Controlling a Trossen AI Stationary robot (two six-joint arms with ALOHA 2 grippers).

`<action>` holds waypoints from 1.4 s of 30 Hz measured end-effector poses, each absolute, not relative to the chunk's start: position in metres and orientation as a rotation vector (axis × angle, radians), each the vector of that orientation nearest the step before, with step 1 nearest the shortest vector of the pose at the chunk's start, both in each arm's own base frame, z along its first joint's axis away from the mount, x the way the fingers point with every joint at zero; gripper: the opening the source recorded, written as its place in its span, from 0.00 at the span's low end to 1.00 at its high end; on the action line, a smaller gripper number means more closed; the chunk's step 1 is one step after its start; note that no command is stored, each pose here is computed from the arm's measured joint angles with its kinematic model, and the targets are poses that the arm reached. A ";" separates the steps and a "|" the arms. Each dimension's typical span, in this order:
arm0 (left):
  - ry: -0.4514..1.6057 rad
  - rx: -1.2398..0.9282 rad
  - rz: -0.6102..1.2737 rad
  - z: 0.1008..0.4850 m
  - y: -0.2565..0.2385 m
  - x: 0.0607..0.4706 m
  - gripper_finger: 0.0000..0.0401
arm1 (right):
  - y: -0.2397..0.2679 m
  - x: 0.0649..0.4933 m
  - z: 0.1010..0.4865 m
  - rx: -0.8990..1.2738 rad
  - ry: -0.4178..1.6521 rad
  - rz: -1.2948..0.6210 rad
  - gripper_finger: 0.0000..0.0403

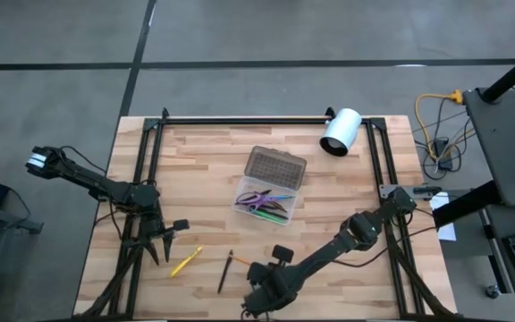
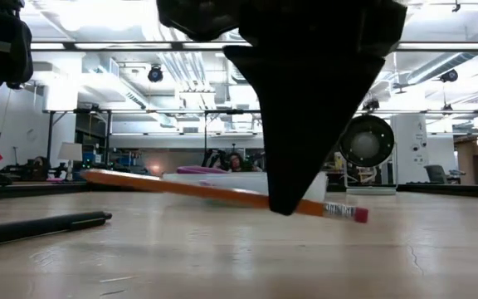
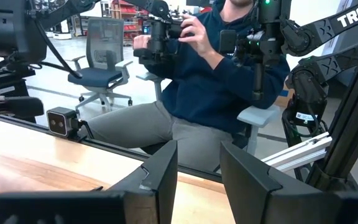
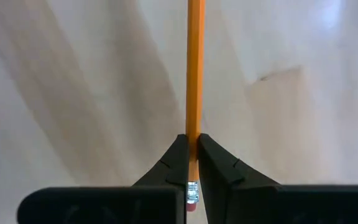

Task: Pick & place school supplies into a supply box
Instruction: Put the orange pencil into the supply box

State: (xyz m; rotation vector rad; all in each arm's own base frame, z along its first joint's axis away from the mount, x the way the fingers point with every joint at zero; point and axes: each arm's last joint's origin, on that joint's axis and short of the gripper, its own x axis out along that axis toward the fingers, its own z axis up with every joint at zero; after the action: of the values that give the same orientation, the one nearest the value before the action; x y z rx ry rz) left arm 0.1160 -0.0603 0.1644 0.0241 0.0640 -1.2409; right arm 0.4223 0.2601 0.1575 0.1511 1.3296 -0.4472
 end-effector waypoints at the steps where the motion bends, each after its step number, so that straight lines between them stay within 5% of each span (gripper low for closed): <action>1: 0.064 0.024 -1.241 0.164 -0.060 0.116 0.26 | 0.259 0.422 0.158 0.134 1.322 -0.463 0.03; 17: 0.064 0.024 -1.241 0.164 -0.060 0.116 0.26 | 0.236 0.414 0.169 -0.005 1.228 -0.729 0.03; 42: 0.064 0.024 -1.241 0.164 -0.060 0.116 0.26 | 0.193 0.415 0.214 -0.125 1.137 -0.775 0.03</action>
State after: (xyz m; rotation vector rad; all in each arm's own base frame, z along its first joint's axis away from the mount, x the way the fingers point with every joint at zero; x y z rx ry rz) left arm 0.1160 -0.0603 0.1644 0.0241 0.0641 -1.2407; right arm 0.4153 0.1928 0.2136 -0.1253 1.1373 -0.7746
